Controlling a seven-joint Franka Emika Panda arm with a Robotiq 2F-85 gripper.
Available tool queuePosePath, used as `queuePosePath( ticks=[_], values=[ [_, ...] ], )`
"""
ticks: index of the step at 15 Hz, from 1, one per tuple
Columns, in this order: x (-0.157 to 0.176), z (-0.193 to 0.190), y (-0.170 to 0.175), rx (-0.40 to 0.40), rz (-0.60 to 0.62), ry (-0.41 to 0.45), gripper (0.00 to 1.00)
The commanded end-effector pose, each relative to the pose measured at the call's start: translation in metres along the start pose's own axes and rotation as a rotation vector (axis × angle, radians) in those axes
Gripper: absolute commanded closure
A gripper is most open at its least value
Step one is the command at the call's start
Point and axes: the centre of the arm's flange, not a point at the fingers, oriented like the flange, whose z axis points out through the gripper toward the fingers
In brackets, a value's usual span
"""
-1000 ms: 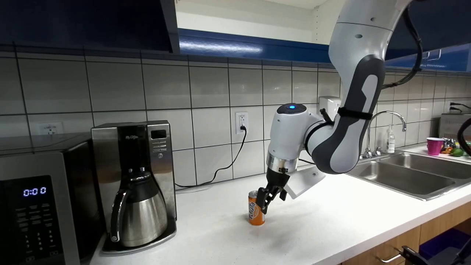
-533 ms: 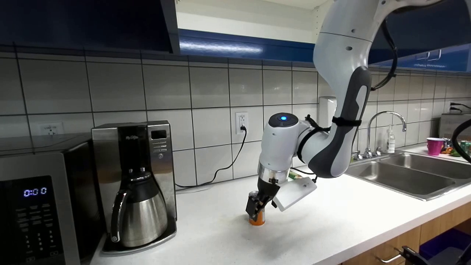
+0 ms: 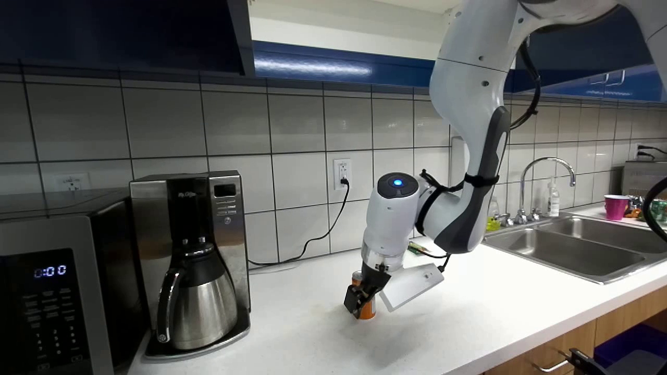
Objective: Put the can in the top cabinet
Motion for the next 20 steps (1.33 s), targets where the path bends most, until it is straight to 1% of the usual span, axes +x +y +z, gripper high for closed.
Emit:
queuePosePath(
  ticks=[1,14,20],
  values=[
    [-0.009,0.017,-0.003,-0.038,0.028,0.049,0.0],
    [-0.004,0.029,-0.007,-0.093,0.054,0.163,0.0],
    [0.0,0.031,-0.005,-0.109,0.072,0.196,0.0]
  ],
)
